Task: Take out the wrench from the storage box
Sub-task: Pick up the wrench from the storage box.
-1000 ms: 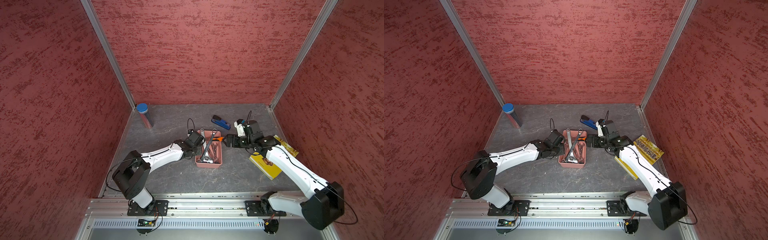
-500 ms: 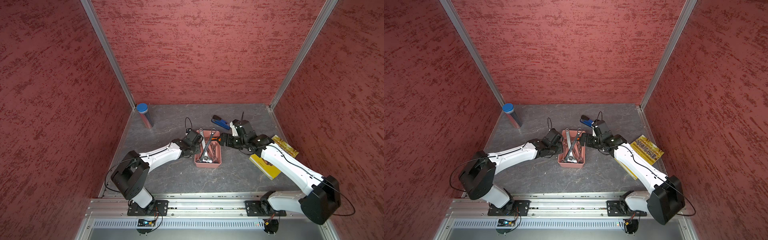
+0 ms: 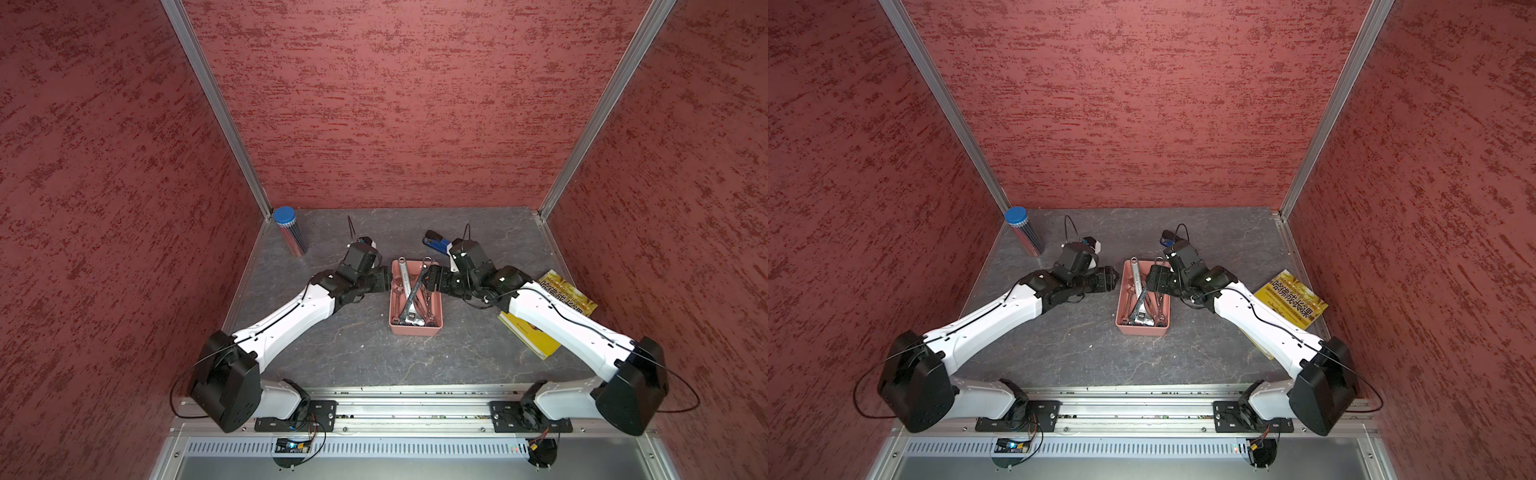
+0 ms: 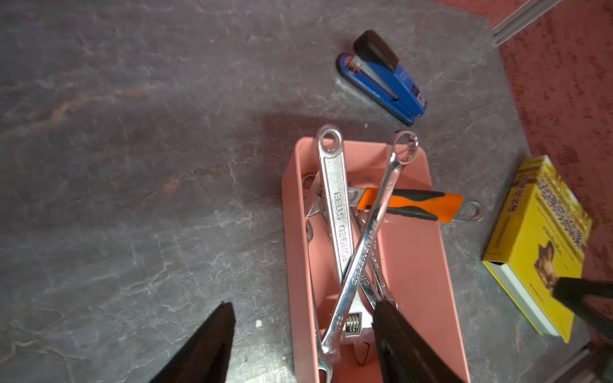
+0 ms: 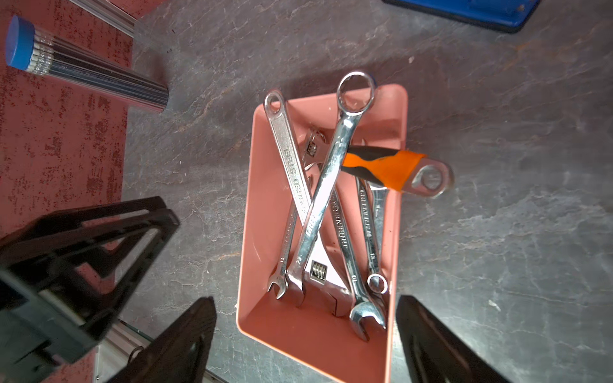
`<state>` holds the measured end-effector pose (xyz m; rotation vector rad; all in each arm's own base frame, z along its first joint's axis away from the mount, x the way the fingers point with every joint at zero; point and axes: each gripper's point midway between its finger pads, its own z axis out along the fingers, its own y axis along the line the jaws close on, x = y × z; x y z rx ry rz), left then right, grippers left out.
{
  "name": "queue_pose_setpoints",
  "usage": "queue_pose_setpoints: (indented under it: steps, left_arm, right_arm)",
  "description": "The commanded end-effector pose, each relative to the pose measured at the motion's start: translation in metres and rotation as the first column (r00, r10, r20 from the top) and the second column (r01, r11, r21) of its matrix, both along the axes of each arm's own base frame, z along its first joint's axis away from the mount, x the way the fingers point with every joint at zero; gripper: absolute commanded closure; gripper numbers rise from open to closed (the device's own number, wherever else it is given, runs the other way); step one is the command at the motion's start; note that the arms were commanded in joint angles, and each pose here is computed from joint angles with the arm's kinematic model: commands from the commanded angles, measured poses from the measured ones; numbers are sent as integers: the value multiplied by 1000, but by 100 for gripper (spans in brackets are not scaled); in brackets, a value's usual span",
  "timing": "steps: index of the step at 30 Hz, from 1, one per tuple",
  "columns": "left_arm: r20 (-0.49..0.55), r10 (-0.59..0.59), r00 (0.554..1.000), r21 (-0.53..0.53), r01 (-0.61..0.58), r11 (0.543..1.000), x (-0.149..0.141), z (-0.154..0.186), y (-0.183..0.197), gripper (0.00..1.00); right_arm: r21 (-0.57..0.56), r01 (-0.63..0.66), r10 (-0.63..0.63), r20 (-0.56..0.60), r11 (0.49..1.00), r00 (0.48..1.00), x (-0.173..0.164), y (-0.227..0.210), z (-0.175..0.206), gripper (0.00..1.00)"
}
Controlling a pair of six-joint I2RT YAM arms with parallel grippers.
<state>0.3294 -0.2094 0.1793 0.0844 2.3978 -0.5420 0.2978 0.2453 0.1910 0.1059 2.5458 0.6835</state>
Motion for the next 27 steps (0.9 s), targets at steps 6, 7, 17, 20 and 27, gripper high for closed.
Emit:
queue_pose_setpoints:
  steps: [6,7,17,20,27]
  left_arm:
    - [106,-174,979,-43,179,983,-5,28,9,0]
    - [111,-166,980,-46,172,984,-5,28,12,0]
    - [142,-142,980,-101,157,982,-14,24,16,0]
    - [139,-148,979,-119,165,979,-16,24,14,0]
    - [98,-162,982,-188,178,966,-16,18,9,0]
  right_arm:
    - [-6,57,-57,-33,998,998,12,33,-14,32]
    - [-8,68,-69,-41,998,997,13,37,-17,37]
    - [-149,153,-166,-81,977,983,39,40,-64,57]
    - [-184,168,-184,-78,968,980,46,41,-75,60]
    - [-239,177,-205,-97,955,974,64,44,-96,62]
